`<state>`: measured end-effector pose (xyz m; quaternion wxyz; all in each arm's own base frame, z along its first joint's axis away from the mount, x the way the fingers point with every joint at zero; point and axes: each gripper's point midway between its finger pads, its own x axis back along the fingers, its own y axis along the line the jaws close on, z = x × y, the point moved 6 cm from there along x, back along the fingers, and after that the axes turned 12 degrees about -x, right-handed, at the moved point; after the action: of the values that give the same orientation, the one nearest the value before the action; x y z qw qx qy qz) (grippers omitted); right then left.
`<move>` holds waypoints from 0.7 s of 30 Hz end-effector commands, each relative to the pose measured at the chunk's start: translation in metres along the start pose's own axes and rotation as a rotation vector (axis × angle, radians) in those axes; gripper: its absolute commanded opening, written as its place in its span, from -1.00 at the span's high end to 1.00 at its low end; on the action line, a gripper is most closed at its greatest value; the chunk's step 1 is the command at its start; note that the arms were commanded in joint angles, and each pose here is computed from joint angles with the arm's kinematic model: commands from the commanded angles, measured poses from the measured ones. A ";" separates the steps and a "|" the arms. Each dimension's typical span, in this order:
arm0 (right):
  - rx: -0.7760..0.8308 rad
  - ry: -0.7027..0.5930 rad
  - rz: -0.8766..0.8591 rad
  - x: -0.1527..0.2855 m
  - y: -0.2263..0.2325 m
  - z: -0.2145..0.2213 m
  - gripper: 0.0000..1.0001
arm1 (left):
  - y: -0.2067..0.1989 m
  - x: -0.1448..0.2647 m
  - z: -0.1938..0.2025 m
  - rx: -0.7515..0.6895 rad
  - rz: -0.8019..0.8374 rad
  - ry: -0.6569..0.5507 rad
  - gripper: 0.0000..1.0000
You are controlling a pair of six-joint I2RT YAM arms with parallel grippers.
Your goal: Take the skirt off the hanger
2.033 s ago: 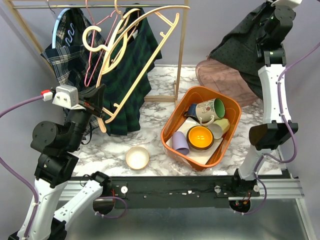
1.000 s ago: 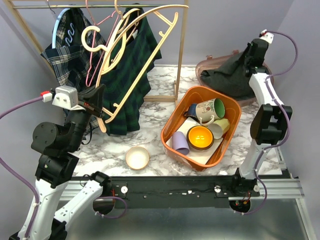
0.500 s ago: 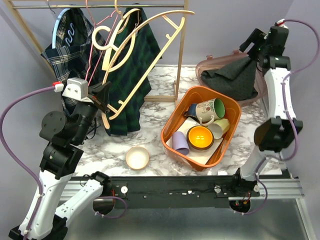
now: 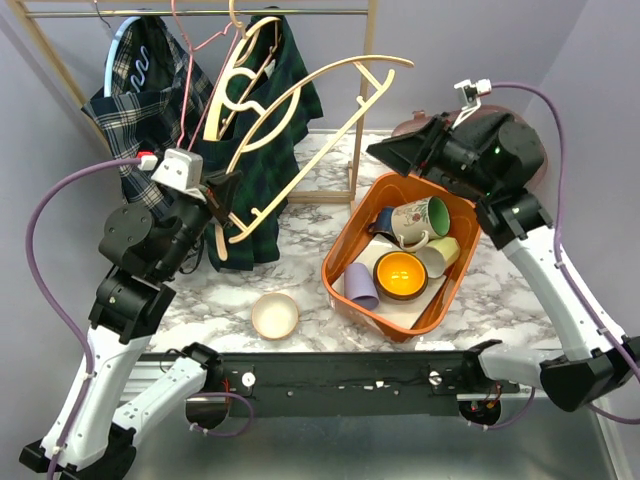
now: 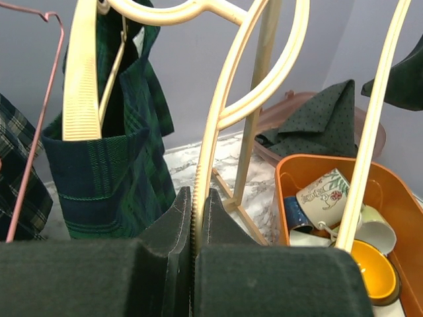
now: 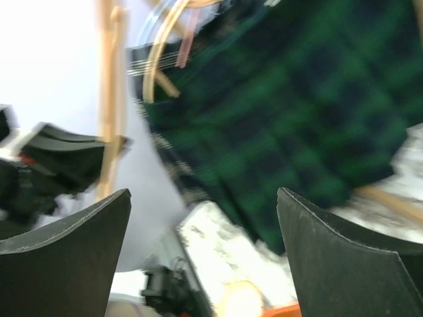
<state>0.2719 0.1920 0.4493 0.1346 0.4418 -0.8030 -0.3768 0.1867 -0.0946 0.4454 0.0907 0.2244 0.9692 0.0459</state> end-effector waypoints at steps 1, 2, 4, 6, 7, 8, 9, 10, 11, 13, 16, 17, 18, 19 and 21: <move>-0.141 -0.109 -0.151 -0.012 0.038 0.012 -0.96 | -0.004 0.002 -0.009 0.022 0.032 -0.031 1.00; -0.148 -0.110 -0.157 -0.015 0.041 0.014 -0.96 | -0.004 0.002 -0.008 0.027 0.034 -0.028 1.00; -0.189 -0.094 -0.159 -0.028 0.043 0.022 -0.96 | -0.005 0.001 -0.008 0.031 0.041 -0.028 1.00; -0.195 -0.093 -0.210 -0.035 0.052 0.024 -0.95 | -0.006 0.000 -0.008 0.037 0.049 -0.029 1.00; -0.223 -0.069 -0.214 -0.044 0.051 0.031 -0.93 | -0.006 0.001 -0.008 0.039 0.049 -0.027 1.00; -0.229 -0.064 -0.225 -0.047 0.054 0.032 -0.92 | -0.007 0.000 -0.007 0.041 0.053 -0.025 1.00; -0.233 -0.064 -0.239 -0.050 0.058 0.032 -0.90 | -0.007 -0.001 -0.005 0.041 0.055 -0.022 1.00; -0.241 -0.061 -0.237 -0.056 0.058 0.035 -0.88 | -0.008 0.000 -0.006 0.042 0.057 -0.024 1.00; -0.251 -0.061 -0.233 -0.060 0.058 0.036 -0.86 | -0.008 0.000 -0.004 0.044 0.061 -0.022 1.00; -0.260 -0.071 -0.274 -0.063 0.063 0.037 -0.78 | -0.011 0.001 -0.005 0.048 0.083 -0.032 1.00; -0.270 -0.074 -0.314 -0.067 0.065 0.036 -0.16 | -0.017 0.003 -0.006 0.060 0.127 -0.042 1.00; -0.265 -0.074 -0.330 -0.067 0.066 0.037 -0.03 | -0.018 0.003 -0.006 0.065 0.141 -0.043 1.00; -0.251 -0.093 -0.376 -0.065 0.072 0.034 0.12 | -0.020 0.004 -0.008 0.075 0.155 -0.043 1.00; -0.261 -0.082 -0.392 -0.064 0.070 0.038 0.29 | -0.023 0.005 -0.010 0.099 0.175 -0.040 1.00; -0.245 -0.090 -0.453 -0.059 0.077 0.037 0.81 | -0.033 0.006 -0.013 0.121 0.257 -0.036 1.00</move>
<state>0.2518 0.2892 0.4610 0.1343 0.5213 -0.6747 -0.5050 0.1849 -0.1055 0.4353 0.0666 0.2654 0.9615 0.0256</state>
